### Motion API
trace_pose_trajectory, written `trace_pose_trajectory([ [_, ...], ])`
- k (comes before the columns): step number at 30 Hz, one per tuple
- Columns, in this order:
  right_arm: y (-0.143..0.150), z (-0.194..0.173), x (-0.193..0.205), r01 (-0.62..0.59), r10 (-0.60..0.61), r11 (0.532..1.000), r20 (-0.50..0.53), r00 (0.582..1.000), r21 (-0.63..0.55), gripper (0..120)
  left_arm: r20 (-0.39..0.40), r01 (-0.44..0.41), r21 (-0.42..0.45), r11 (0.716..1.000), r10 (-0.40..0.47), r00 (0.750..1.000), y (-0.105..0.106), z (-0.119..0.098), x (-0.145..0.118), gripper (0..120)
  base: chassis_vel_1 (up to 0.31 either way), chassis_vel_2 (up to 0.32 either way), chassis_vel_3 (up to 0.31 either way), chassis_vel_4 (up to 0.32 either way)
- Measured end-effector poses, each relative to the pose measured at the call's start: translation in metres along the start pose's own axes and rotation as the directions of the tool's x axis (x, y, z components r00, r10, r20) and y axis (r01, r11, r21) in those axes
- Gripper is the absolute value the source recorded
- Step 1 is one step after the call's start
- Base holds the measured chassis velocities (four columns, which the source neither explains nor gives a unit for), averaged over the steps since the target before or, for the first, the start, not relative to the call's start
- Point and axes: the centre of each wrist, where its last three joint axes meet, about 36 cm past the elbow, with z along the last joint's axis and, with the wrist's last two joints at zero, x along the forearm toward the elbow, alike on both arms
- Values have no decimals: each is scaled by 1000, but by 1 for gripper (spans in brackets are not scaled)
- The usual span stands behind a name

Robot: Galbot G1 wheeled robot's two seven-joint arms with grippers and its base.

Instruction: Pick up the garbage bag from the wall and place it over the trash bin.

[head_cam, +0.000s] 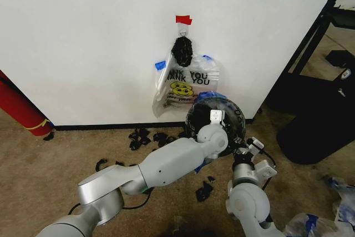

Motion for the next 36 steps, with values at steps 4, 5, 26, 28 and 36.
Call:
trace_pose_trajectory([
  [4, 1, -1, 0, 4, -4, 1000, -6, 1000, -7, 0, -35, 36, -36, 999, -37, 999, 6, 3, -4, 0, 0, 0, 0, 0],
  [5, 2, -1, 0, 5, -5, 1000, -7, 1000, -8, 0, -40, 42, -41, 998, -44, 998, 7, 4, -4, 0, 0, 0, 0, 0],
  [26, -2, -1, -6, -20, 20, 1000, -10, 1000, -15, 0, 232, -58, 103, 993, 33, 972, 32, -15, 52, 0, 0, 0, 0, 0],
  [28, -1, 0, -5, -18, 17, 1000, -11, 1000, -15, 0, 258, -57, 125, 990, 23, 966, 28, -19, 49, 0, 0, 0, 0, 0],
  [36, 2, 3, -1, -17, 17, 1000, -18, 1000, -15, 0, 253, -76, 126, 989, 42, 967, 1, -16, 39, 0, 0, 0, 0, 0],
])
